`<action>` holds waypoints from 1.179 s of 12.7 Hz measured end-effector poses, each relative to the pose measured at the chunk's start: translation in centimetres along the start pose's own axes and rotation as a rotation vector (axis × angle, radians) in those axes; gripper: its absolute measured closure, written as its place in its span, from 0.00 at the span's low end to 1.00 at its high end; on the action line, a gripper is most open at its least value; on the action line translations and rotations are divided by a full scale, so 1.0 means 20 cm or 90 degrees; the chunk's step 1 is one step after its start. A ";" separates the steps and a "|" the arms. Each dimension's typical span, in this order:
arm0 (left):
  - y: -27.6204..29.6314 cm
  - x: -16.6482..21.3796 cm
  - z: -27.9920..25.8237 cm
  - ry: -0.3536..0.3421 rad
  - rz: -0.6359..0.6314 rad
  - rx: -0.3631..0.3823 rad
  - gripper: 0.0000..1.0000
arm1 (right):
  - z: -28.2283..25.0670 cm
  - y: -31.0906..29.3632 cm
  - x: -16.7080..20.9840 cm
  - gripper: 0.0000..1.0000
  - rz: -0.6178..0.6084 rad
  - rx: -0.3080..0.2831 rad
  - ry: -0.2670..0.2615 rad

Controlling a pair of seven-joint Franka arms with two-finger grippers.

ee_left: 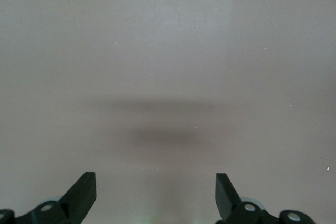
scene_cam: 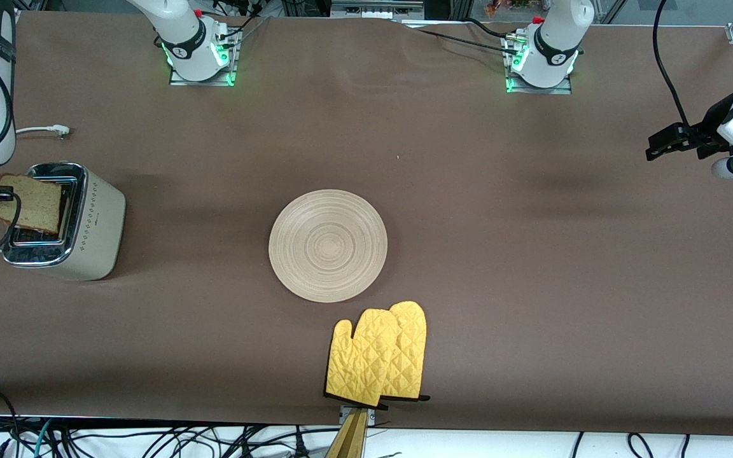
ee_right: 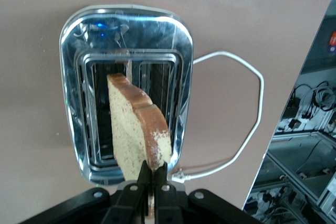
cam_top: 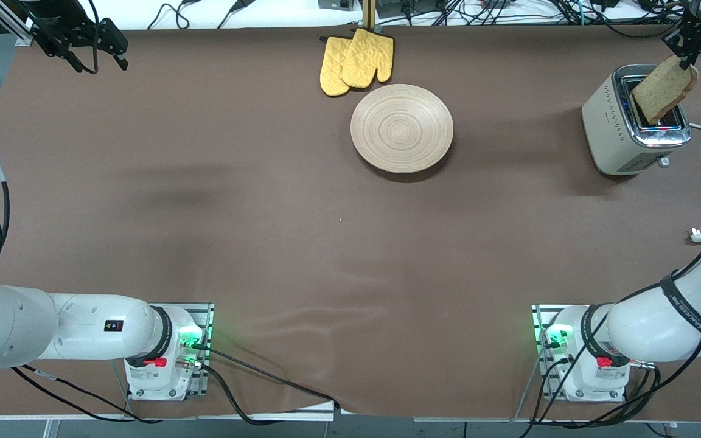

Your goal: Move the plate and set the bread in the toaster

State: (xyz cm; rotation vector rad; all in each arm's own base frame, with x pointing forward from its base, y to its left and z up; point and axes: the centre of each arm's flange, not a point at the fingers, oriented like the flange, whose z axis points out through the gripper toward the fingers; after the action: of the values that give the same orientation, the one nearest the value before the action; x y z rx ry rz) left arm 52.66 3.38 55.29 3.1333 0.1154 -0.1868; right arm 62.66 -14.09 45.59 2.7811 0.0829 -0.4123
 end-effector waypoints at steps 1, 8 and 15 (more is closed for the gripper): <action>0.00 0.00 0.00 0.000 0.000 0.000 0.00 | 0.01 -0.01 0.01 0.95 -0.002 -0.002 0.003; 0.11 0.05 0.05 -0.015 0.005 -0.029 0.00 | -0.17 -0.10 -0.03 0.31 -0.006 0.087 0.046; 0.05 0.06 -0.03 0.005 -0.006 -0.012 0.00 | -0.50 -0.37 -0.19 0.00 -0.041 0.232 0.056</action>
State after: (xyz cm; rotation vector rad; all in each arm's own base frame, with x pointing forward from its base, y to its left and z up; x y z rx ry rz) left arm 53.89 2.50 55.66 3.1158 0.1312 -0.1727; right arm 60.97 -3.89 53.37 3.1626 0.1308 -0.3494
